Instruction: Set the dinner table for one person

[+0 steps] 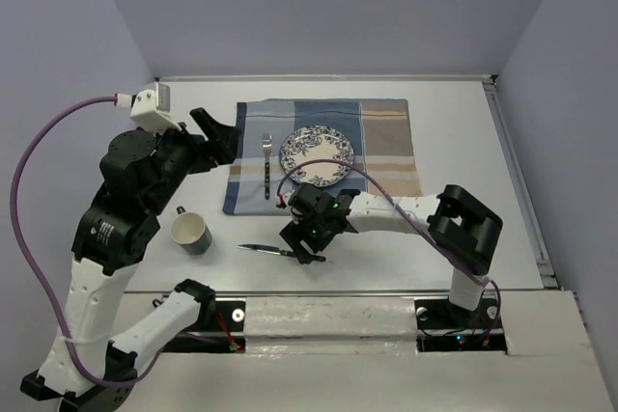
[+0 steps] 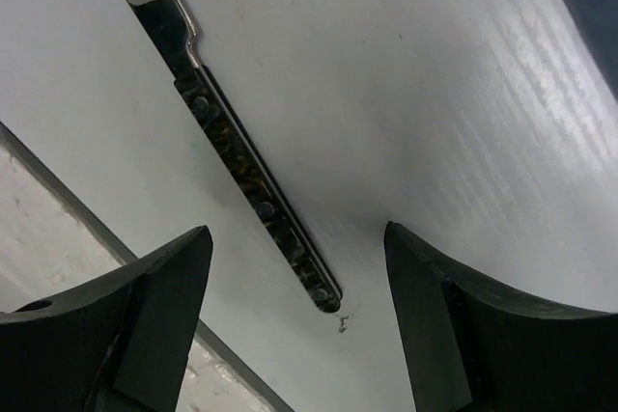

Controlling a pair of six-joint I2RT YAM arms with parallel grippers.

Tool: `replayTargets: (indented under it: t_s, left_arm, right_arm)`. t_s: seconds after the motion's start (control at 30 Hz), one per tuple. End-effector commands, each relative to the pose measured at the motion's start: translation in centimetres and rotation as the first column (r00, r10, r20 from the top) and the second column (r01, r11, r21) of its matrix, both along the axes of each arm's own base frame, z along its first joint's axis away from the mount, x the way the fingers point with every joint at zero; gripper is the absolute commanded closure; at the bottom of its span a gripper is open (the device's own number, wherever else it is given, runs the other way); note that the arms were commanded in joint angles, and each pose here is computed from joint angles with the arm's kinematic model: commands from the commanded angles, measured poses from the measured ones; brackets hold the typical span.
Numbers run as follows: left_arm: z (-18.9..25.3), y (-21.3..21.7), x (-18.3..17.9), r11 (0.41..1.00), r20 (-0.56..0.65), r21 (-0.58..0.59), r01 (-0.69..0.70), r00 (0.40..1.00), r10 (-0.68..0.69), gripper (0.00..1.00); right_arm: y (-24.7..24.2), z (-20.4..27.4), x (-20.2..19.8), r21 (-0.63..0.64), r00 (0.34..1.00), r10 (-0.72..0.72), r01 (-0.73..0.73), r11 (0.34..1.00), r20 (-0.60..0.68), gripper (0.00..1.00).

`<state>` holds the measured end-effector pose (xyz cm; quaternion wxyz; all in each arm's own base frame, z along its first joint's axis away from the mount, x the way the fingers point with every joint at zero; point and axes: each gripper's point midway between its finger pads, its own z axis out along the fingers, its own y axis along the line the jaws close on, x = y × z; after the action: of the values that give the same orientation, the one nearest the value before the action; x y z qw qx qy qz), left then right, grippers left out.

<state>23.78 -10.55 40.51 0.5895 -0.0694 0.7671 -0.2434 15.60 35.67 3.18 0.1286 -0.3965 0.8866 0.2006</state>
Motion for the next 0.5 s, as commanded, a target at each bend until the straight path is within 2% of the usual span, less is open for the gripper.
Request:
replayTargets:
  t_s: [0.0,0.07,0.1,0.23,0.33,0.37,0.4,0.43,0.47]
  left_arm:
    - [0.9,-0.5,0.9,1.0,0.05,-0.013,0.013,0.999,-0.012,0.01]
    - [0.9,-0.5,0.9,1.0,0.05,-0.013,0.011,0.999,-0.011,0.01]
    - [0.8,-0.5,0.9,1.0,0.049,-0.012,0.013,0.999,-0.012,0.01]
    - [0.9,-0.3,0.8,1.0,0.058,-0.009,0.001,0.998,-0.001,0.01]
    - [0.8,-0.1,0.7,1.0,0.059,-0.006,-0.004,0.998,0.005,0.01]
    - [1.0,0.0,0.6,1.0,0.063,-0.007,-0.006,0.998,0.006,0.01]
    - [1.0,0.1,0.6,1.0,0.064,-0.005,-0.01,0.998,0.01,0.01]
    - [1.3,0.3,0.5,1.0,0.068,-0.007,-0.016,0.998,0.017,0.01]
    - [1.4,0.4,0.5,1.0,0.073,-0.003,-0.02,0.997,0.02,0.01]
  right_arm:
    - [2.8,0.9,1.2,0.01,0.989,0.094,-0.095,0.995,0.114,0.27]
    - [2.9,-0.2,1.3,-0.032,0.985,0.114,-0.111,0.993,0.129,0.33]
    - [3.4,-0.2,0.7,-0.036,0.982,0.136,-0.133,0.991,0.133,0.4]
    - [4.2,-1.5,-1.7,-0.069,0.968,0.225,-0.218,0.973,0.109,0.46]
    - [4.4,-2.2,-2.7,-0.103,0.958,0.259,-0.247,0.963,0.121,0.7]
    - [4.3,-2.1,-2.4,-0.109,0.958,0.254,-0.24,0.965,0.134,0.91]
    - [4.5,-1.7,-2.6,-0.108,0.956,0.255,-0.241,0.965,0.148,0.91]
    - [4.7,-1.0,-2.5,-0.095,0.957,0.243,-0.23,0.969,0.158,1.0]
    - [5.2,0.2,-2.4,-0.062,0.963,0.212,-0.204,0.977,0.165,1.0]
